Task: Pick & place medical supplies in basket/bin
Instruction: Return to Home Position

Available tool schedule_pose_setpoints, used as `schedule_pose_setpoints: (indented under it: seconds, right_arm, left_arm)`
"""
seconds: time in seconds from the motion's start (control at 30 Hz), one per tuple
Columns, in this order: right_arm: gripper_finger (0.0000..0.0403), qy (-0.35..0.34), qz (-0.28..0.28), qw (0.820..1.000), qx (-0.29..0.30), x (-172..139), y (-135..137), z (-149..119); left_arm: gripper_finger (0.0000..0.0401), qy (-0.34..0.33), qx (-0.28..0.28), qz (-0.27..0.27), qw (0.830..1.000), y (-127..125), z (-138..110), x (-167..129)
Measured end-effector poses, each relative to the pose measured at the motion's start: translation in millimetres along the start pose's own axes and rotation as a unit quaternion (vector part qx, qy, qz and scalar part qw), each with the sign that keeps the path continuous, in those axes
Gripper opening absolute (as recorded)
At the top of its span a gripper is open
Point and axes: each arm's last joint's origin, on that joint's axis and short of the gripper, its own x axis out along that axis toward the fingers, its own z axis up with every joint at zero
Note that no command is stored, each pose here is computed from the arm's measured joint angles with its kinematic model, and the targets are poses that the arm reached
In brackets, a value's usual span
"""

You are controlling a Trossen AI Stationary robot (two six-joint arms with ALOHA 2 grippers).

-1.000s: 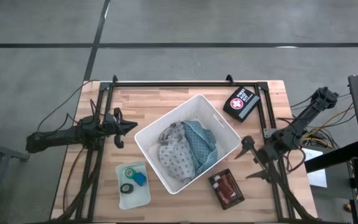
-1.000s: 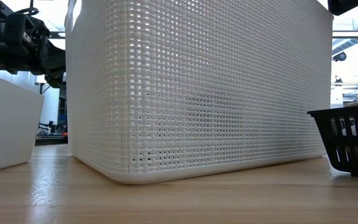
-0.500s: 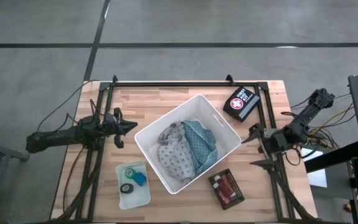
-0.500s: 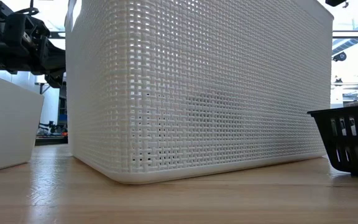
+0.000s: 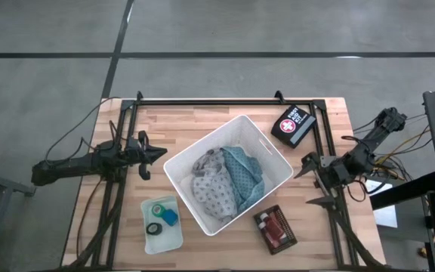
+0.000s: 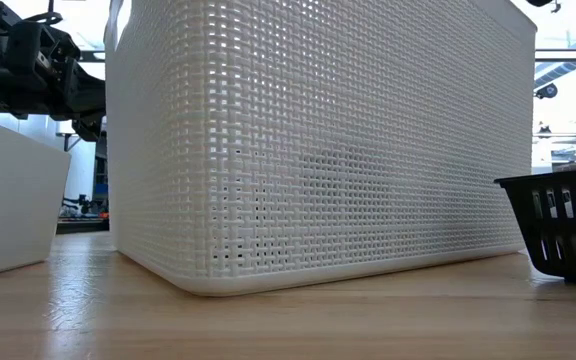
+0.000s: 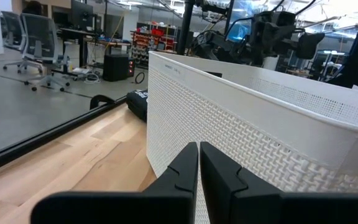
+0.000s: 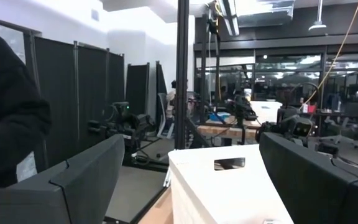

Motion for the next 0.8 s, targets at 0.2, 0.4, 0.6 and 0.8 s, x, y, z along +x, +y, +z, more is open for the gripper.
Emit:
schedule_pose_setpoints:
  seconds: [0.2, 0.4, 0.6, 0.8]
  right_arm:
    - [0.0368, 0.001, 0.0, 1.0, -0.001, 0.0, 0.0, -0.3]
    - [0.0368, 0.001, 0.0, 1.0, 0.004, 0.2, 0.1, -0.3]
    - [0.0368, 0.0, -0.002, 1.0, 0.03, 0.2, -0.1, -0.2]
    - [0.0368, -0.004, -0.009, 1.0, 0.014, 0.0, -0.6, 0.9]
  left_arm:
    - [0.0023, 0.0, 0.0, 0.0, 1.0, 0.0, -0.1, 0.0]
    - [0.0023, 0.0, 0.0, 0.0, 1.0, 0.0, -0.1, 0.0]
    - [0.0023, 0.0, 0.0, 0.0, 1.0, 0.0, -0.1, 0.0]
    - [0.0023, 0.0, 0.0, 0.0, 1.0, 0.0, -0.1, 0.0]
